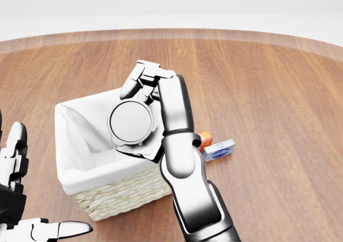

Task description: Pick up the alphabet soup and put it in the basket.

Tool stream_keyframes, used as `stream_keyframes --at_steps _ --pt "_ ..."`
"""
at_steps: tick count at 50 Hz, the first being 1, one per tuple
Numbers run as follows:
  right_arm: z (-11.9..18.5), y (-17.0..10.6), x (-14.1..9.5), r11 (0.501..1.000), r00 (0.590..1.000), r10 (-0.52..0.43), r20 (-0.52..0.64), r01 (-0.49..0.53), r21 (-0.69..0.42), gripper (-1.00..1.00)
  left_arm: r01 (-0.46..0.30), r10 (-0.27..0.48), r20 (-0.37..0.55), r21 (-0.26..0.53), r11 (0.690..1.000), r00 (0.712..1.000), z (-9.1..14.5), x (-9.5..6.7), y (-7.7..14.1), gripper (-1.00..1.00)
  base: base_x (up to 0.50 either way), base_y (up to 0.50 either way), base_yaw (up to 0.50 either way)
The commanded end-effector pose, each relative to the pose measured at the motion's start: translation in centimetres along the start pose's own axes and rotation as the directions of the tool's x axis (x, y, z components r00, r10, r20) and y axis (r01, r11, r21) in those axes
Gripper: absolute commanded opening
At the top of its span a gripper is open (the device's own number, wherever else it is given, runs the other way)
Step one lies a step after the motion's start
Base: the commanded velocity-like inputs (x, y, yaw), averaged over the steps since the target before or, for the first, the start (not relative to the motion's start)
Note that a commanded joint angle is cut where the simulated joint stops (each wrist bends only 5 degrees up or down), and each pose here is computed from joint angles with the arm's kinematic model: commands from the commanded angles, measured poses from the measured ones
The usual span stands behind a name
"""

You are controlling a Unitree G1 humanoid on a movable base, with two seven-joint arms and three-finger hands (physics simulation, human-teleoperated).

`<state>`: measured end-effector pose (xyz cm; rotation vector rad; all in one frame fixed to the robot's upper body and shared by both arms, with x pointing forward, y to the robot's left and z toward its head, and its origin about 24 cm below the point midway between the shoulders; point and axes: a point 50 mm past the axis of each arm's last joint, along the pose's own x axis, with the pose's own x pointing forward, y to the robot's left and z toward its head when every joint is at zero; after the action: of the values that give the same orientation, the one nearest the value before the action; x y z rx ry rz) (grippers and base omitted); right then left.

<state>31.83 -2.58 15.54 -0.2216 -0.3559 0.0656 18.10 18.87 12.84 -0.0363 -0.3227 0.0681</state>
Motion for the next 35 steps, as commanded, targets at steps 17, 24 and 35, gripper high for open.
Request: stream_keyframes --at_steps 17,24,35 --pt "-3.2 3.9 3.4 1.000 0.966 0.025 -0.259 -0.027 -0.003 -1.00 -0.005 0.005 0.034 -0.006 1.000 0.999 0.7 0.0 0.4 1.00 0.00 0.00 0.00" --pt "-3.6 4.5 3.6 0.998 0.960 0.020 -0.280 -0.036 -0.052 -1.00 -0.006 0.006 0.037 -0.007 1.000 0.999 0.8 0.0 0.5 1.00 0.00 0.00 0.00" --pt "-4.3 5.1 3.7 0.993 0.957 0.002 -0.289 -0.036 -0.111 -1.00 -0.007 0.008 0.049 -0.007 1.000 0.999 1.1 -0.2 0.6 1.00 0.00 0.00 0.00"
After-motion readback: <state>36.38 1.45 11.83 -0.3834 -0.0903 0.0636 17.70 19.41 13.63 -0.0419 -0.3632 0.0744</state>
